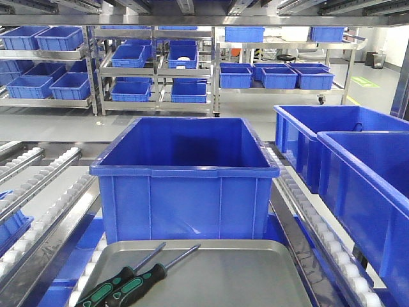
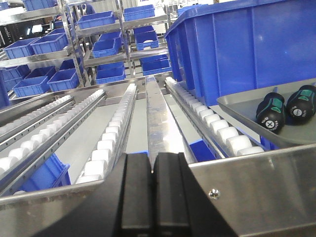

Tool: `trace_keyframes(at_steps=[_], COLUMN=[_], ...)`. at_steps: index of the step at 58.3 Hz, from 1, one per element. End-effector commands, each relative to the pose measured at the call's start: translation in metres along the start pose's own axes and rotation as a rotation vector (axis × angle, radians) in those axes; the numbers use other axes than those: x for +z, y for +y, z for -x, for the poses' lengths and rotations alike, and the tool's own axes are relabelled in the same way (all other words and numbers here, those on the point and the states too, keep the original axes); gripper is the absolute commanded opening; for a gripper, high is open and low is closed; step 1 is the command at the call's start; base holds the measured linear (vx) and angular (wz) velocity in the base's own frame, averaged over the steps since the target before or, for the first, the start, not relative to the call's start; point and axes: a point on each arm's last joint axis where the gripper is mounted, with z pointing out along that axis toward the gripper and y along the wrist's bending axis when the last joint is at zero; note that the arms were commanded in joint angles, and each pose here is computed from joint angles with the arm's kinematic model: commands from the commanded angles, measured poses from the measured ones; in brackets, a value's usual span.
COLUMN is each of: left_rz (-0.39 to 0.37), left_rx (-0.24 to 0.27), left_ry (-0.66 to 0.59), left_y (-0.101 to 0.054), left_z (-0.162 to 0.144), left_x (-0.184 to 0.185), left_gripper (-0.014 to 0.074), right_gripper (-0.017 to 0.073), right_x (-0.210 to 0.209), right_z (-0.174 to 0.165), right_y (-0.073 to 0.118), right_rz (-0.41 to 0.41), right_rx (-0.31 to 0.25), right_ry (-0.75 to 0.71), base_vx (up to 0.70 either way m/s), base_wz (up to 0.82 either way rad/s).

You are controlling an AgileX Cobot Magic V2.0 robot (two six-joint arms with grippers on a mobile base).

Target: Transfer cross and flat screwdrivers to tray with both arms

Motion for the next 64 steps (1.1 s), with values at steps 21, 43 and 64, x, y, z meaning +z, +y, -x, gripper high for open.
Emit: trace_keyframes(at_steps=[21,43,64], left_rz=[0.022,0.022,0.023], left_rx=[-0.008,-0.006,-0.006], left_ry=[-0.061,-0.061,-0.062], left_y=[0.001,0.001,0.001], left_z=[-0.003,-0.003,-0.002], left_x=[0.000,0.000,0.000], left_gripper=[-0.0001,-0.0001,-0.0001], right_gripper=[-0.0009,-0.0009,-0.0009], right_x=[-0.005,-0.037,-0.037], right_z=[-0.015,-0.058,-0.057], right_y=[0.001,-0.011,-0.012], right_rz=[0.016,-0.168,-0.182], right_rx=[0.002,0.013,0.023], right_ry=[-0.046,-0.032,-0.045], base_vx=[0.00,0.00,0.00], base_wz=[0.00,0.00,0.00])
